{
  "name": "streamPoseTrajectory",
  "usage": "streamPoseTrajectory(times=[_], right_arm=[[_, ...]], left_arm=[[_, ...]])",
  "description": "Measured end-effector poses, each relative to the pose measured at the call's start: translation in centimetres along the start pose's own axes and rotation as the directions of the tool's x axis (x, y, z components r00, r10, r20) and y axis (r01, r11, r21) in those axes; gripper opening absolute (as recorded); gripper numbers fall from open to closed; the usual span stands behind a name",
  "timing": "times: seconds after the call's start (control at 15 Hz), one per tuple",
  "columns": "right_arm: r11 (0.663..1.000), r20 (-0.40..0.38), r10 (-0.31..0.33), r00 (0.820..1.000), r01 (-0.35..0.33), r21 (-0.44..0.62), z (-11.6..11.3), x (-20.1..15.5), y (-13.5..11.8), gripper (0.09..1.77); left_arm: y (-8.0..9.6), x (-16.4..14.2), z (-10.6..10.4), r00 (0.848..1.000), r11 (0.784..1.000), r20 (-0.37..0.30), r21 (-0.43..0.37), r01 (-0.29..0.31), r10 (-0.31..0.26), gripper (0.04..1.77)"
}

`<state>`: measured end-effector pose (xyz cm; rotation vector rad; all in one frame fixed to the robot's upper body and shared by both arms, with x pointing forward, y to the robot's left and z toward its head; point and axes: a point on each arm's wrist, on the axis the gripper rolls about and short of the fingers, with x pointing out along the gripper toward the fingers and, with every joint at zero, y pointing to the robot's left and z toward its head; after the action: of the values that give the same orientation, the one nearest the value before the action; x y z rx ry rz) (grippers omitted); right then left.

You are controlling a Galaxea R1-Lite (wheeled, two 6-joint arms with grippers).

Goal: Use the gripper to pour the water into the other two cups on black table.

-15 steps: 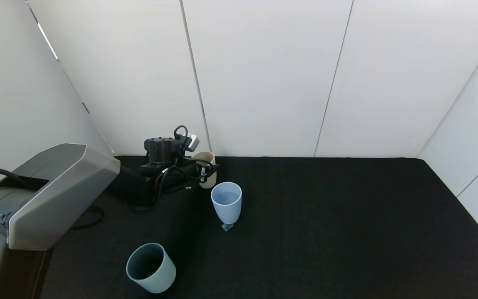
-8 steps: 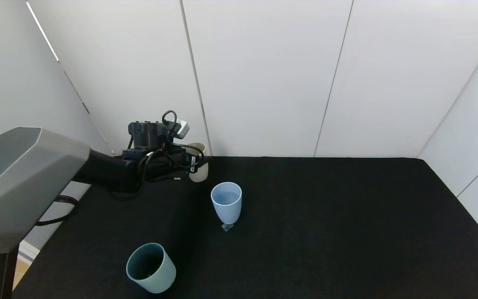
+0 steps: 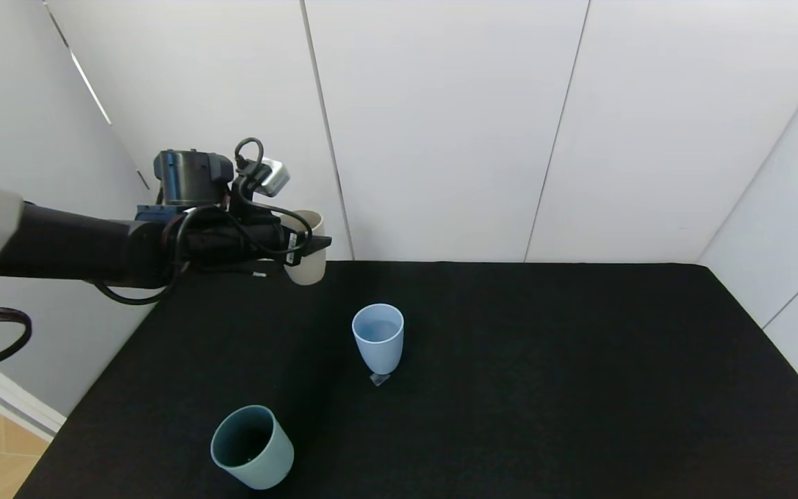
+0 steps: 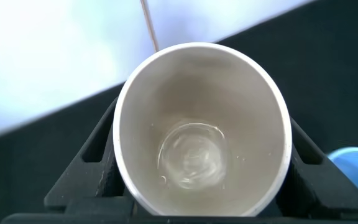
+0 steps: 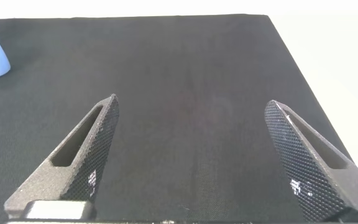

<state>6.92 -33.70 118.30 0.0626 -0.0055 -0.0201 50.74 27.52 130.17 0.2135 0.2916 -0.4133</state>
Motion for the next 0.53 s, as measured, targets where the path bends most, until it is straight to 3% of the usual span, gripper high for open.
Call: streamPoseTrajectory(times=[0.33,0.53], right_arm=[[1.000,0.000,0.000,1.000,0.000,0.000,0.0,0.0,0.0,1.71],[1.000,0.000,0.000,1.000,0.000,0.000,0.0,0.0,0.0,1.71]], left_arm=[[-0.3,-5.7,3.3,1.000,1.000,-0.016,0.019,-0.002,0.002,1.29],[1.0,-9.9,4.6,0.998,0.997,-0.008,0.042,-0.059,0.060,1.29]])
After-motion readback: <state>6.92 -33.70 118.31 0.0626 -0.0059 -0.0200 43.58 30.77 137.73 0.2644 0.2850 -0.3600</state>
